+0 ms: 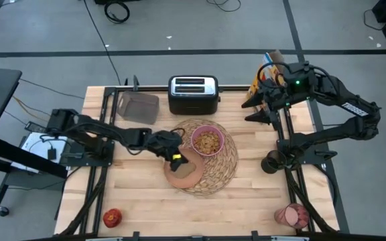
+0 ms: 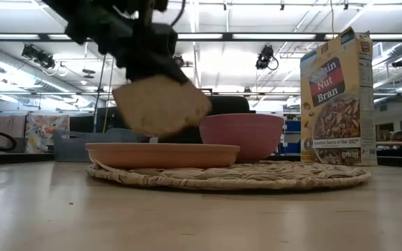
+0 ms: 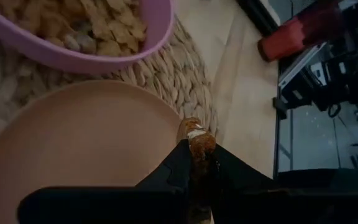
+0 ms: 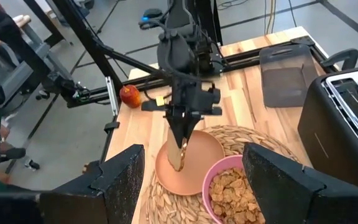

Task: Arrange a breakfast setting
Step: Put the toasted bread from the toaster on the brown plate on the brown placemat, then put the red apple to the top right of the pink bowl on the brown placemat

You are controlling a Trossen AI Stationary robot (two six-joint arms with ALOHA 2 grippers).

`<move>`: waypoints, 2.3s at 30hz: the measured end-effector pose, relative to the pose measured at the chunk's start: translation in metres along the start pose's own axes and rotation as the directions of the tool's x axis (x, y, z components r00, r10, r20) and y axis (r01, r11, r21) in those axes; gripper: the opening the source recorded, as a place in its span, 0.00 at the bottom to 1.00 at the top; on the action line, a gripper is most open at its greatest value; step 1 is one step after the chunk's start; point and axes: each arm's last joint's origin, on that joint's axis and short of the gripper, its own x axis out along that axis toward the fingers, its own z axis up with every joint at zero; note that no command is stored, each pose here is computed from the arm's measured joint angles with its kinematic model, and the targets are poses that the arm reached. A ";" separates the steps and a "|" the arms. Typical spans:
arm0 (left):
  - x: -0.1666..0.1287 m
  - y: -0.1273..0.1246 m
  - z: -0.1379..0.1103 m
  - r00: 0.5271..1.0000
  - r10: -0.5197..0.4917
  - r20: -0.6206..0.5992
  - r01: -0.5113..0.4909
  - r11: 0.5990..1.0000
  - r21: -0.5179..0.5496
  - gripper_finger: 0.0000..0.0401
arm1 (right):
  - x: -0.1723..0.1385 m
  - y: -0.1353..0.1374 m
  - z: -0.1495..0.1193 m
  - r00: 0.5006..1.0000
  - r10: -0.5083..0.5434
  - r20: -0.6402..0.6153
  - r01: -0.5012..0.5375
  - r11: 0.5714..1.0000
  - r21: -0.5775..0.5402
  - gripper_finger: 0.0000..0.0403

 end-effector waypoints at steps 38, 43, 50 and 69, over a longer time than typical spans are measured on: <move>-0.010 0.005 0.043 0.956 0.280 -0.086 -0.268 0.955 0.130 0.61 | -0.043 0.011 -0.016 0.990 -0.130 0.046 0.134 0.987 -0.086 0.73; -0.033 -0.020 0.067 0.923 0.343 -0.175 -0.316 0.934 0.167 0.64 | -0.048 0.012 -0.021 0.989 -0.147 0.025 0.149 0.983 -0.111 0.73; -0.066 -0.059 0.072 0.867 0.367 -0.336 -0.347 0.930 0.120 0.65 | -0.047 0.007 -0.020 0.952 -0.302 0.042 0.305 0.947 -0.101 0.73; -0.116 -0.137 -0.054 0.577 0.409 -0.707 -0.497 0.862 0.094 0.86 | -0.015 0.042 -0.013 0.984 -0.167 0.061 0.172 0.981 -0.085 0.73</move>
